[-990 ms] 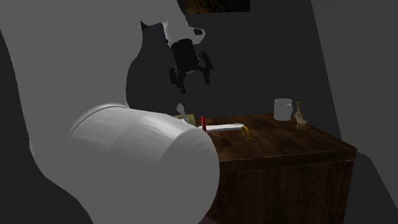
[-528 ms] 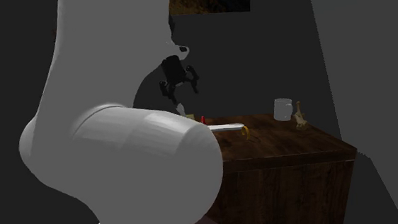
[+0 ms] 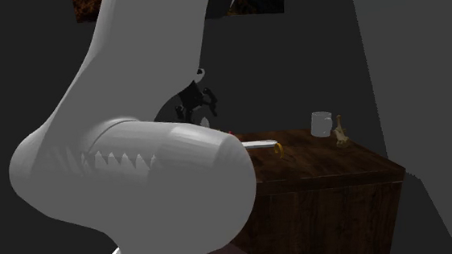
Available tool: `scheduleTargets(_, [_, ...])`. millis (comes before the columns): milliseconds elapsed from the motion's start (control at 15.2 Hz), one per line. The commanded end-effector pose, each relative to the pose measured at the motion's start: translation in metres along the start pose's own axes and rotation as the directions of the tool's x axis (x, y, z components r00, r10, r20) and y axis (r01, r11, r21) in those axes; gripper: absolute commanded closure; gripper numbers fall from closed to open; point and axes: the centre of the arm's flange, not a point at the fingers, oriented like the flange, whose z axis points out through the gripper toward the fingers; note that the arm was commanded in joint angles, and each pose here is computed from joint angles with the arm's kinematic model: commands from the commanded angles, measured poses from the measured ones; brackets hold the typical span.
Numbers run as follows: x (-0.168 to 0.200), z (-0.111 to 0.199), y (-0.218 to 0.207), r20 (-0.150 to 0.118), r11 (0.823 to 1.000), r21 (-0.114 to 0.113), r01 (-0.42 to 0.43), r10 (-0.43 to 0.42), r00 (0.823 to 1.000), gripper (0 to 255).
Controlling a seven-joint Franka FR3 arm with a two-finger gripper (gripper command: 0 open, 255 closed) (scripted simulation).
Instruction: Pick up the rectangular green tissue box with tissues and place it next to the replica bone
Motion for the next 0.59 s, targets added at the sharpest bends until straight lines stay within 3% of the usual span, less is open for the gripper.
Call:
scheduleTargets(0, [0.001,0.01,0.0,0.0,1.0,-0.001,0.001,-0.001,1.0,0])
scheduleTargets(528, [0.001,0.024,0.0,0.0,1.0,-0.001,0.001,-0.001,1.0,0])
